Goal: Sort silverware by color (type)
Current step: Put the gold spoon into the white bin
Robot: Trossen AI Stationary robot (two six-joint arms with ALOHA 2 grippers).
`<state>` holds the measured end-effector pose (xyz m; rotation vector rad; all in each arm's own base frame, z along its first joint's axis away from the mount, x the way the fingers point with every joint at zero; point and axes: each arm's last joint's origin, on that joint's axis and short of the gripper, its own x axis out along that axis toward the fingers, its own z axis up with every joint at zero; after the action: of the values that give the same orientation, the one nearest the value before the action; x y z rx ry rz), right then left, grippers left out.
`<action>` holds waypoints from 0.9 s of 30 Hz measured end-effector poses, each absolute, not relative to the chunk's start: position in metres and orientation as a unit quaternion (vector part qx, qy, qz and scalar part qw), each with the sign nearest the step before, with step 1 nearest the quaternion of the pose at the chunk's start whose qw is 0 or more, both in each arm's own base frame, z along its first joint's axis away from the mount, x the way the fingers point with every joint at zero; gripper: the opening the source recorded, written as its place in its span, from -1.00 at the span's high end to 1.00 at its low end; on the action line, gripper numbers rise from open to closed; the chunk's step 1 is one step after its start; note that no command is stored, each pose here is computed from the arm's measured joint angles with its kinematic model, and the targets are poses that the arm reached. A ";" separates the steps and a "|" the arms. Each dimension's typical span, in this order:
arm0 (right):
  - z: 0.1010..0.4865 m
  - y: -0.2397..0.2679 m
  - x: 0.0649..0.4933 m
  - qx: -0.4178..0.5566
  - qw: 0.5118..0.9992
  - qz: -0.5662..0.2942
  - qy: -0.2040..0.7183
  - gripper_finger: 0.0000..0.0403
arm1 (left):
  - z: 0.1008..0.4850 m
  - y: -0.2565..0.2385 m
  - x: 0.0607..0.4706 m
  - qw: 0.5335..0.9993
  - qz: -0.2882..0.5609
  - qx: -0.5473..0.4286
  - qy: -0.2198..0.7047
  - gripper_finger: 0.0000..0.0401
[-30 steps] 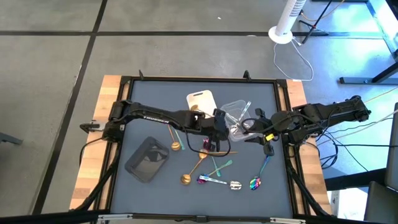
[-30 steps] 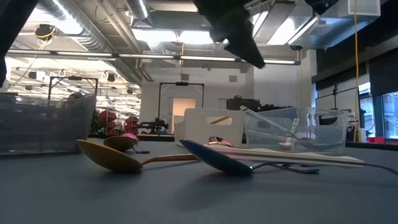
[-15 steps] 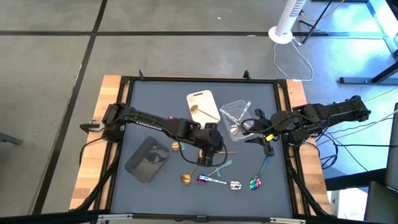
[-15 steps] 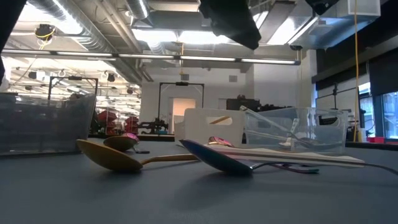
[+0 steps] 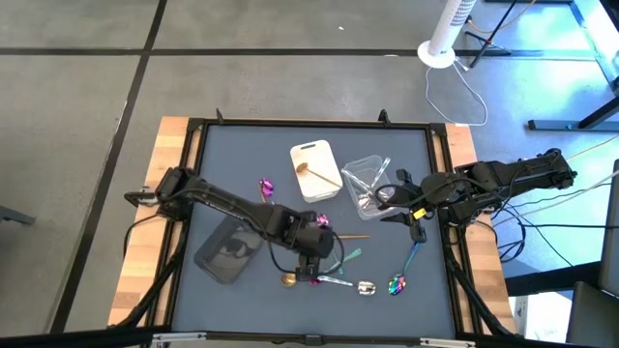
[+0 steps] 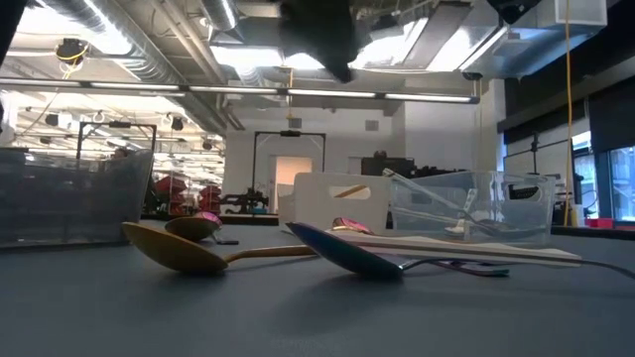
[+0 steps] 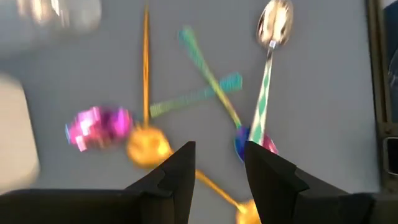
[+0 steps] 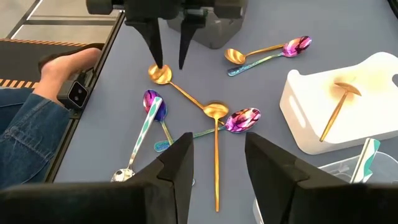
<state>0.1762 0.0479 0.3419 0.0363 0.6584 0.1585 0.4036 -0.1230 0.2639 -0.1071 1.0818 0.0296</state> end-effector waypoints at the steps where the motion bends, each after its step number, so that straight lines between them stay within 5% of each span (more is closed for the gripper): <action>1: 0.342 0.048 0.176 0.018 0.943 0.078 0.323 0.34 | 0.262 -0.125 0.401 0.848 0.029 -0.070 0.524 0.34; 11: 0.342 0.048 0.176 0.018 0.943 0.078 0.323 0.34 | 0.229 -0.145 0.378 0.791 0.126 -0.169 0.574 0.34; 27: 0.342 0.048 0.176 0.018 0.943 0.078 0.323 0.34 | 0.197 -0.156 0.376 0.825 0.115 -0.164 0.529 0.34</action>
<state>0.1762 0.0479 0.3420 0.0362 0.6581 0.1582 0.3763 -0.1562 0.1968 -0.3487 1.1251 0.2436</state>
